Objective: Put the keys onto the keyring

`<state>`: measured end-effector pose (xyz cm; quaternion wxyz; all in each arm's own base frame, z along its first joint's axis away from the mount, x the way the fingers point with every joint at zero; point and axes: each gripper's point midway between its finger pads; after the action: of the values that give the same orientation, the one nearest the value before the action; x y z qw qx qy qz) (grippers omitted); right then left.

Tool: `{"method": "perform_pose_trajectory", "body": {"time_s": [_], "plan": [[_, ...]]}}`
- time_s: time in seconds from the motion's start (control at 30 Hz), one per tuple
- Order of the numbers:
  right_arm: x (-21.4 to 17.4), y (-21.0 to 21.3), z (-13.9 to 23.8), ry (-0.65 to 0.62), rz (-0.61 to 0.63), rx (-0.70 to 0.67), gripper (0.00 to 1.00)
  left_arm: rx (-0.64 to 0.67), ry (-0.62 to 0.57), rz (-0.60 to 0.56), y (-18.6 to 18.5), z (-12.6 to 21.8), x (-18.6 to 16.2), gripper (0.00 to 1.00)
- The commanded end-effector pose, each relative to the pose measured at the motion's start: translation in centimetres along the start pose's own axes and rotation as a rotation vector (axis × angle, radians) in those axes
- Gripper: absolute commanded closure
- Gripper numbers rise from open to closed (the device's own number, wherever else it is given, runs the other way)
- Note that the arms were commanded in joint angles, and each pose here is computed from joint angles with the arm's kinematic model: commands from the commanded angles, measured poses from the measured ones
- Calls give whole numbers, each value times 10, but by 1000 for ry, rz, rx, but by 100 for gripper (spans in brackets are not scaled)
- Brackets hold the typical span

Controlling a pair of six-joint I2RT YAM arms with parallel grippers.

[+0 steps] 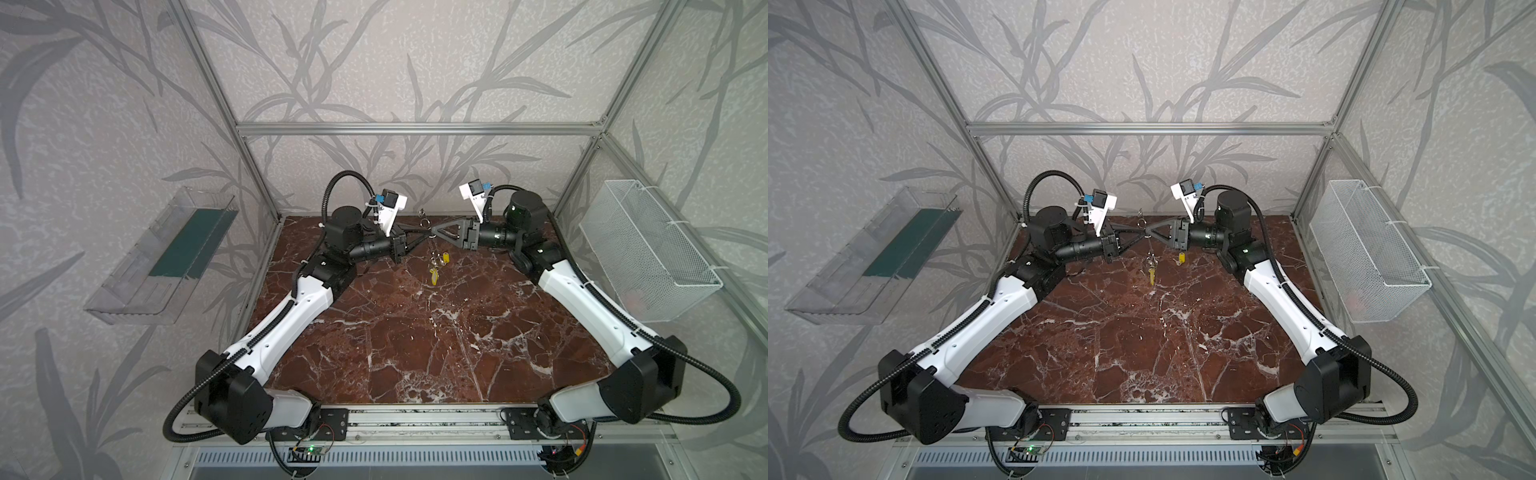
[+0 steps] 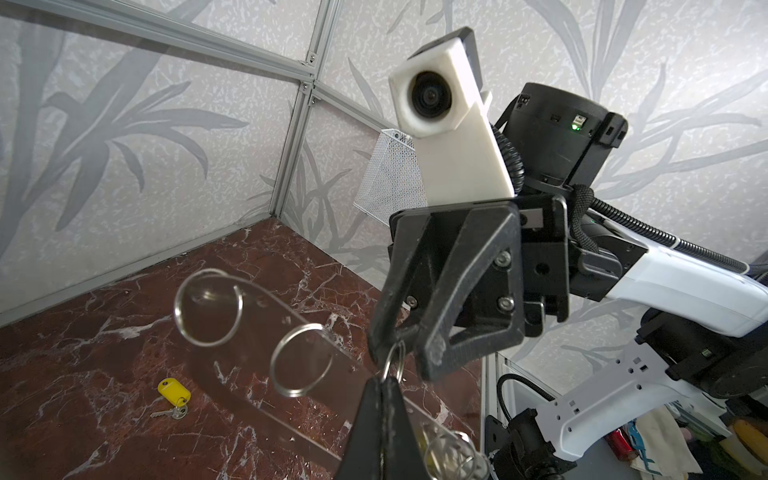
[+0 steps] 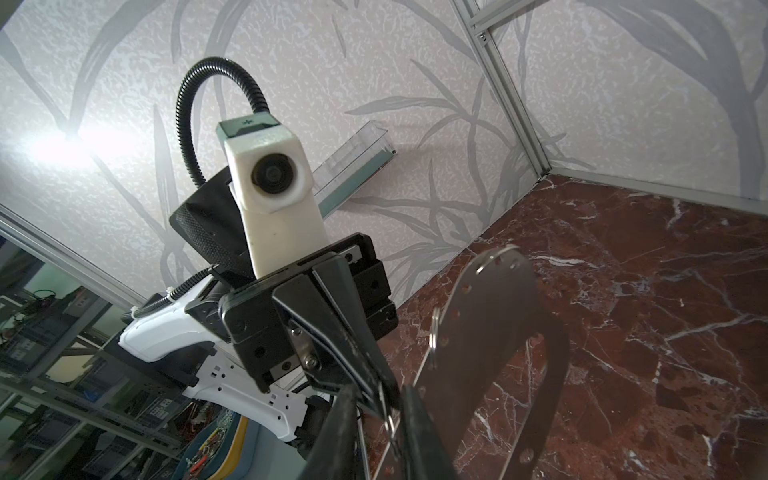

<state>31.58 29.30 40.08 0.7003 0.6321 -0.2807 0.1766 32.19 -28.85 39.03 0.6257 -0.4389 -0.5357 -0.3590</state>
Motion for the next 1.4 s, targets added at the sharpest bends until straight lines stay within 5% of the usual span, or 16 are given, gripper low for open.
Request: {"method": "perform_pose_trajectory", "body": {"time_s": [0.0, 0.7, 0.93, 1.37], "plan": [[-5, 23, -1, 32, 44, 84, 81, -11, -40, -26, 1, 0, 17, 100], [-21, 35, -8, 102, 51, 150, 83, -2, -49, -11, 4, 1, 19, 100], [-23, 33, -7, 99, 61, 137, 100, -3, -52, -9, 4, 1, 19, 100], [-19, 31, -6, 76, 74, 108, 100, 0, -51, -6, 3, 3, 18, 100]]}}
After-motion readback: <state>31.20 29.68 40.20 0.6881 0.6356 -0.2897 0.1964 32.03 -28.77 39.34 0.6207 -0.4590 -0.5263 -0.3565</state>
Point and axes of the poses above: each gripper's point midway between its finger pads, its own z axis back along the fingers, its own y axis along the line the jaws close on, x = y × z, and after that the axes turned 14 degrees about -z, right-handed
